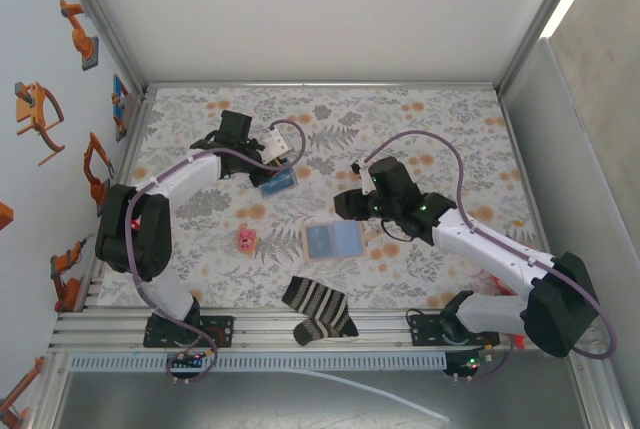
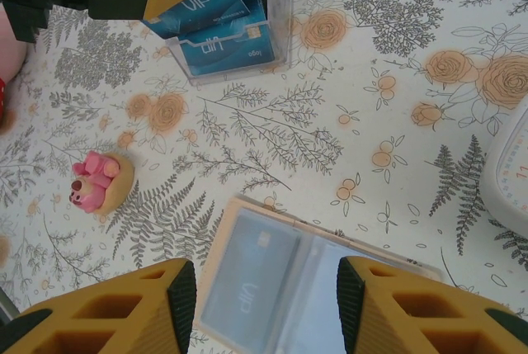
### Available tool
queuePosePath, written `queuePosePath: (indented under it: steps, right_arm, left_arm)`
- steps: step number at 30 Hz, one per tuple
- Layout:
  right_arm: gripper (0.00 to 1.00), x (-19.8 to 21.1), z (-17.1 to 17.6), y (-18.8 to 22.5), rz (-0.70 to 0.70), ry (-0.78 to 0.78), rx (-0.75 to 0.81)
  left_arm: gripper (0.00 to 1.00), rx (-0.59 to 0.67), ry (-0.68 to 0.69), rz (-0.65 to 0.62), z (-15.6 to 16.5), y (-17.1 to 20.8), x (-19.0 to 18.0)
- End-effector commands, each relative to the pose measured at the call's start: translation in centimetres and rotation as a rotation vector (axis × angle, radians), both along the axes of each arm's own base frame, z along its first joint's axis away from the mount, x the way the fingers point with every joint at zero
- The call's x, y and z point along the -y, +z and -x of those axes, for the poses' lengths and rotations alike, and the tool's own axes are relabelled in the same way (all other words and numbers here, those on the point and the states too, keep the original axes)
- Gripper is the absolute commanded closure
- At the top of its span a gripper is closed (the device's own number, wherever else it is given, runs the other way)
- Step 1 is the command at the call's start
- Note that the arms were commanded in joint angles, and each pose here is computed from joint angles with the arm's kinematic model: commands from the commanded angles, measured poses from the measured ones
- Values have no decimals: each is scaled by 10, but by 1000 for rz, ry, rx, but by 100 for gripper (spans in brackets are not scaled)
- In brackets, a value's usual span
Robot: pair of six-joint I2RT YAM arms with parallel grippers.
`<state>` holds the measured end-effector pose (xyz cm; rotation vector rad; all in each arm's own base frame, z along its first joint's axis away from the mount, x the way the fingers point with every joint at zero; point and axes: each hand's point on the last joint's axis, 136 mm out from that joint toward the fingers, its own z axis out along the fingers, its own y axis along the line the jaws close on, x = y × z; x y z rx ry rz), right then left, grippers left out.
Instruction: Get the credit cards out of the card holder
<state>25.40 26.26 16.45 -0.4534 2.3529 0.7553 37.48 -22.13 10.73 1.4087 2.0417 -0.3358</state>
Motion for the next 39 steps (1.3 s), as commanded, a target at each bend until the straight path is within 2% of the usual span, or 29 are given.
queuePosePath:
  steps: [1,9,12,14,15,18,21,26,31,33,39]
  right_arm:
    - [51,-1,-3,6,-12,-16,14]
    - [51,-1,-3,6,-14,-16,14]
    - [51,-2,-2,6,-14,-12,11]
    - [49,-2,-2,5,-14,-12,8]
    - [48,-2,-2,5,-16,-13,7]
    - [47,-3,-1,3,-15,-9,-2]
    - [47,-4,1,-2,-8,-4,-21]
    - [48,0,5,-18,51,-25,-64]
    - [48,2,11,-34,133,-38,-99]
    - [48,0,14,-39,161,-38,-107]
    - [47,-10,24,-48,239,-24,-96]
  left_arm:
    - [100,18,-41,7,-7,5,4]
    - [99,-5,-43,-3,-12,-6,4]
    - [87,-23,-36,3,-12,-7,5]
    - [83,-25,-30,8,-12,-5,6]
    - [75,-23,-29,14,-12,-3,6]
    - [73,-15,-24,26,-10,5,7]
    - [50,-9,-7,48,-7,18,7]
    - [25,16,25,76,4,41,6]
    - [5,45,81,96,23,59,2]
    - [1,68,106,111,33,65,1]
    - [3,149,244,182,52,89,-7]
